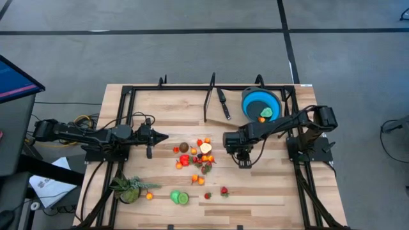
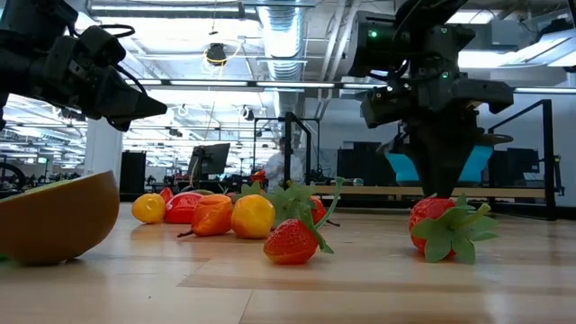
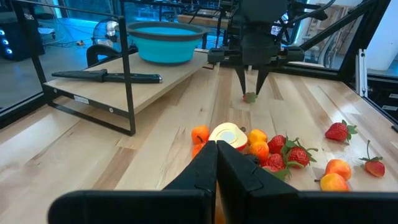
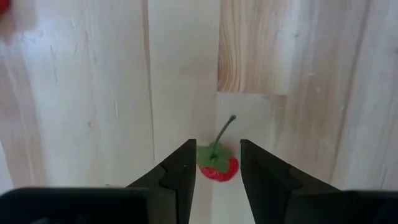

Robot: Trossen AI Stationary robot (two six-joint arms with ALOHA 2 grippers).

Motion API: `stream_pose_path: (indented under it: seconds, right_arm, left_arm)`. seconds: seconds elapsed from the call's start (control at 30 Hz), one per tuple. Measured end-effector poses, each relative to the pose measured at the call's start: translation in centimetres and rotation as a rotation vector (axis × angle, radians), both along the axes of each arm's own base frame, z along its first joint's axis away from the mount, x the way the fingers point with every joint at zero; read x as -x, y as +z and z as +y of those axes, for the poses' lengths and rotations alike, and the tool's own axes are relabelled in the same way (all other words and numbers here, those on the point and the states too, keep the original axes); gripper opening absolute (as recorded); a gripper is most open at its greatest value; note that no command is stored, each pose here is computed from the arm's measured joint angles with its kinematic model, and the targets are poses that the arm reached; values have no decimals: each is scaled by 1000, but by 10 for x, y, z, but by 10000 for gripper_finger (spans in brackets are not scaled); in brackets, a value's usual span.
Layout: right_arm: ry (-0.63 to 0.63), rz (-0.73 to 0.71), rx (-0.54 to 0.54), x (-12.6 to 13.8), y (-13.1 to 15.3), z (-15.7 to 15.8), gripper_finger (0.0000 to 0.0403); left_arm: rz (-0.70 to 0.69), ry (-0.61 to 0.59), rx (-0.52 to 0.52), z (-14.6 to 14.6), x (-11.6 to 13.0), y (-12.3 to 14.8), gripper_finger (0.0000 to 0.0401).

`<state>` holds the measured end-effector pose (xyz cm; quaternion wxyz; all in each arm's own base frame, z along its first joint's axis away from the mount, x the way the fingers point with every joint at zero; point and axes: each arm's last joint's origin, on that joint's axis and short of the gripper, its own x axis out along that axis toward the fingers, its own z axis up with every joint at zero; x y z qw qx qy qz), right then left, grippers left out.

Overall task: Pick & Place Fruit
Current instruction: Put the red strawberry into the blue colander

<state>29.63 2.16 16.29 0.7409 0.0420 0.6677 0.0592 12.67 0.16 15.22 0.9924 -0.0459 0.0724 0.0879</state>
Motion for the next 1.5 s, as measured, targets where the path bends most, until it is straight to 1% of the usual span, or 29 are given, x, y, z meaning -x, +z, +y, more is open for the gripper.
stream_pose_path:
  seconds: [0.17,0.4,0.6,0.9,1.03,1.23,1.33,1.43,1.5]
  right_arm:
    - [0,-41,-3,-4,0,0,116]
    - [0,-39,-4,-4,0,0,116]
    - [-2,-33,-4,4,-14,0,116]
    - [-11,-60,-3,1,-14,-1,114]
    - [-12,-70,-2,0,-14,-1,100]
    - [-8,-71,-1,0,-14,-1,67]
    - [-6,-71,0,0,-14,-1,46]
    - [-5,-72,0,0,-14,0,14]
    - [-5,-72,0,0,-14,0,6]
  left_arm:
    - [0,0,0,0,0,0,1]
    - [0,0,0,0,0,0,1]
    - [0,0,0,0,0,0,1]
    - [0,0,0,0,0,0,1]
    - [0,0,0,0,0,0,1]
    - [0,0,0,0,0,0,1]
    - [1,0,0,0,0,0,1]
    - [0,0,0,0,0,0,1]
    - [0,0,0,0,0,0,1]
